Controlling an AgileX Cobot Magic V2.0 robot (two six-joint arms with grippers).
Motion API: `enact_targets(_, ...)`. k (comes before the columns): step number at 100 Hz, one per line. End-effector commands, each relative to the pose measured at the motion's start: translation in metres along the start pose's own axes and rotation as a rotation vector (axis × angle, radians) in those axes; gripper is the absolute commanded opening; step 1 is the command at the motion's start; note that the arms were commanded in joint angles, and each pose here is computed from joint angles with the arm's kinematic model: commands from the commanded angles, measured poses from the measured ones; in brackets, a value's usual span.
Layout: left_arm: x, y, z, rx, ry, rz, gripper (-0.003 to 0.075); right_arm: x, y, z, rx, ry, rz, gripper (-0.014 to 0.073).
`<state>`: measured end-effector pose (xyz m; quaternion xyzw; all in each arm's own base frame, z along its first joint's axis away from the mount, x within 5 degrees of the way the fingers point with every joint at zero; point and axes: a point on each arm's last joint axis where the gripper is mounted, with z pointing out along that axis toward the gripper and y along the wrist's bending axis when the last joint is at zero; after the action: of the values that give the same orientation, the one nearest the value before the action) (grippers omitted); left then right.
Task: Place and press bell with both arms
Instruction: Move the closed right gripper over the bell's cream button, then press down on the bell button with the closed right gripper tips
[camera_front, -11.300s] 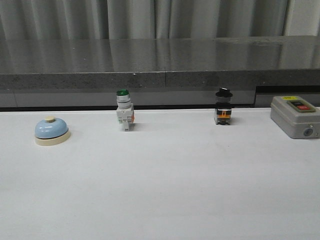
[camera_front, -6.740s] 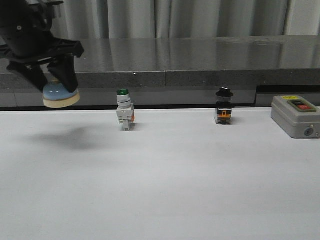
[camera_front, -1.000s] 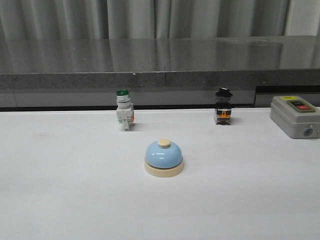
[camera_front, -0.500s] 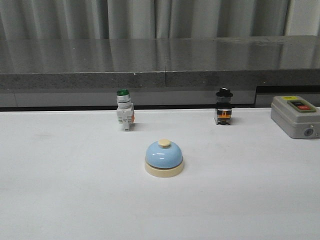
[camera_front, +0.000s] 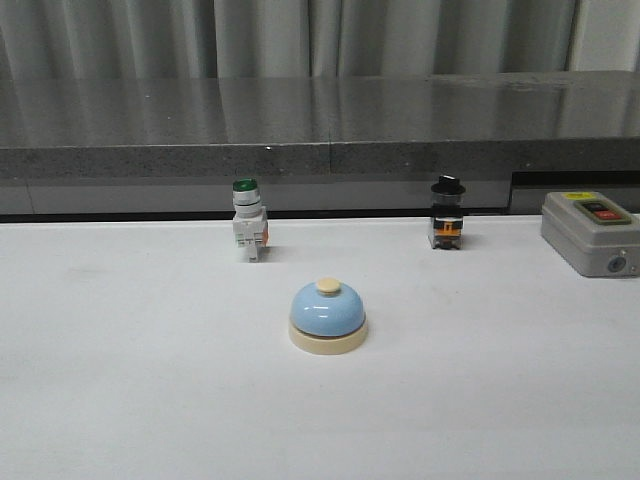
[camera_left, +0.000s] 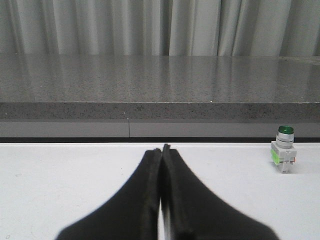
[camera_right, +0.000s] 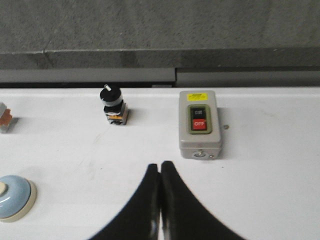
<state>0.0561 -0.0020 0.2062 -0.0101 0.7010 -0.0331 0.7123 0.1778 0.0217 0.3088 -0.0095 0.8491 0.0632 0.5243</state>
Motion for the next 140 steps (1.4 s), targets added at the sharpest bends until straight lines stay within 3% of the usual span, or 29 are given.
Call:
enact_targets(1,0.005,0.001,-0.001,-0.003,-0.071,-0.011,-0.0020,-0.023,0.011,0.016,-0.042,-0.003,-0.016,-0.0070)
enact_targets(29,0.005,0.001,-0.001,-0.003,-0.071,-0.011,-0.0020,-0.039,0.079,0.081,-0.210,0.276,-0.151,-0.0070)
enact_targets(60,0.005,0.001,-0.001,-0.003,-0.071,-0.011,-0.0020,-0.040,0.148,0.147,-0.295,0.499,-0.279,-0.0070)
enact_targets(104,0.005,0.001,-0.001,-0.003,-0.071,-0.011,-0.0020,-0.024,0.196,0.197,-0.331,0.737,-0.380,-0.0070)
enact_targets(140,0.005,0.001,-0.001,-0.003,-0.071,-0.011,-0.0020,-0.006,0.202,0.208,-0.330,0.814,-0.390,-0.0070)
